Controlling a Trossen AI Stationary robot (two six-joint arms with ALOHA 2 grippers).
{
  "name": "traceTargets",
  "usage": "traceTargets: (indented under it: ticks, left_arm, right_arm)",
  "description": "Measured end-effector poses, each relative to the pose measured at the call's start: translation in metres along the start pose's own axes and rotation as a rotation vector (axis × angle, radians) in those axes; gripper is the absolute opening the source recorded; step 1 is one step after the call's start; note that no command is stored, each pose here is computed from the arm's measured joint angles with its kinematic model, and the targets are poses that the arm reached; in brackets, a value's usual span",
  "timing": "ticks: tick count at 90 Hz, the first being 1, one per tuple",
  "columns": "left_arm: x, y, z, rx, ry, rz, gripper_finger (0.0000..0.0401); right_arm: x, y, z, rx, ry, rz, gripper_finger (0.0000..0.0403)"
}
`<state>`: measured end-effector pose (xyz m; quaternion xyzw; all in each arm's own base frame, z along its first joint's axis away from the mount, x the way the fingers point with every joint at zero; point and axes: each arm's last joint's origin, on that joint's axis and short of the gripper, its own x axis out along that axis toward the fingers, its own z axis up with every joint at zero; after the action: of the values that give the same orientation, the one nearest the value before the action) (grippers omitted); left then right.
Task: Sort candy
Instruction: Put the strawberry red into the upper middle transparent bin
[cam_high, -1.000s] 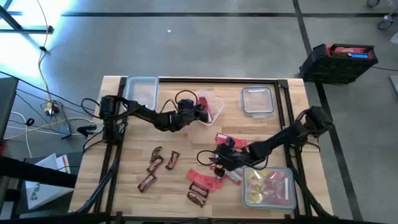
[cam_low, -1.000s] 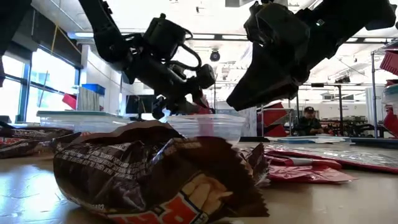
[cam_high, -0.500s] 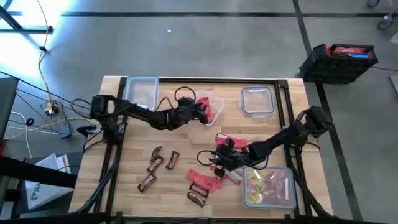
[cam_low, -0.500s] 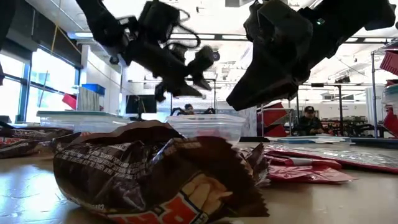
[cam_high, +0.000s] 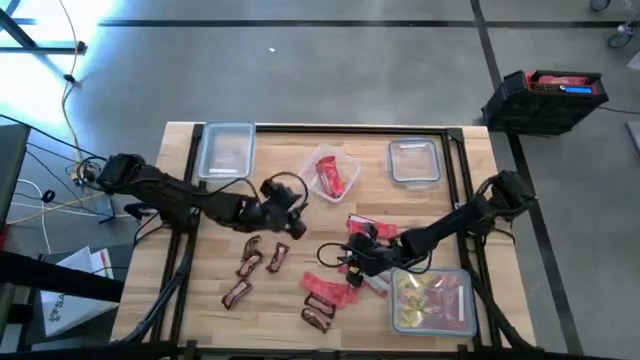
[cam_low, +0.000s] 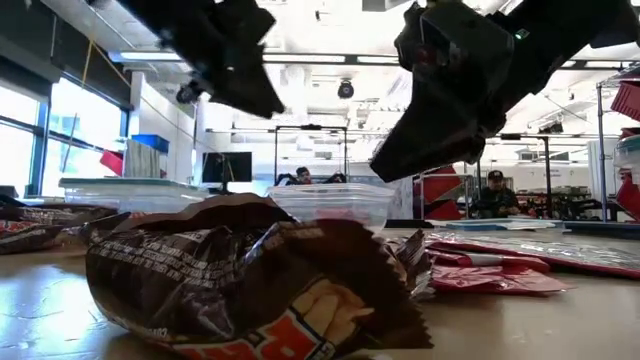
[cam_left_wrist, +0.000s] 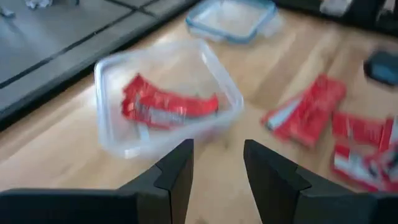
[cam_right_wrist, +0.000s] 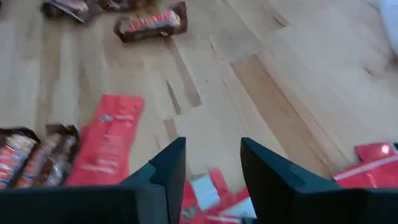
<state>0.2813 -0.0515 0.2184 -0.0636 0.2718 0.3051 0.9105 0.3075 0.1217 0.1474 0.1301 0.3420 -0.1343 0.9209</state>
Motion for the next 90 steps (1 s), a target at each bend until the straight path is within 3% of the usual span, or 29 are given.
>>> traceTargets:
  ticks: [26, 46, 55, 66, 74, 90]
  left_arm:
    - [-0.003, -0.010, -0.022, 0.028, 0.063, 0.044, 0.0126]
    - [0.004, -0.018, -0.024, 0.010, 0.026, 0.040, 0.0126]
    - [0.006, -0.019, -0.024, 0.039, 0.025, 0.036, 0.0126]
    - [0.010, -0.015, -0.019, 0.038, 0.012, 0.045, 0.0126]
    - [0.013, -0.012, -0.016, 0.036, 0.005, 0.059, 0.0126]
    - [0.015, -0.011, -0.018, 0.055, 0.034, 0.050, 0.0126]
  right_arm:
    - [-0.034, -0.031, 0.018, -0.084, 0.275, -0.251, 0.0124]
    - [-0.043, -0.069, 0.022, 0.030, 0.465, -0.252, 0.0167]
    - [-0.036, -0.076, 0.022, 0.012, 0.443, -0.216, 0.0206]
    - [-0.024, -0.072, 0.020, -0.116, 0.360, -0.128, 0.0242]
    - [-0.016, -0.073, 0.012, -0.184, 0.334, -0.134, 0.0250]
    - [-0.004, -0.084, -0.005, -0.197, 0.329, -0.185, 0.0247]
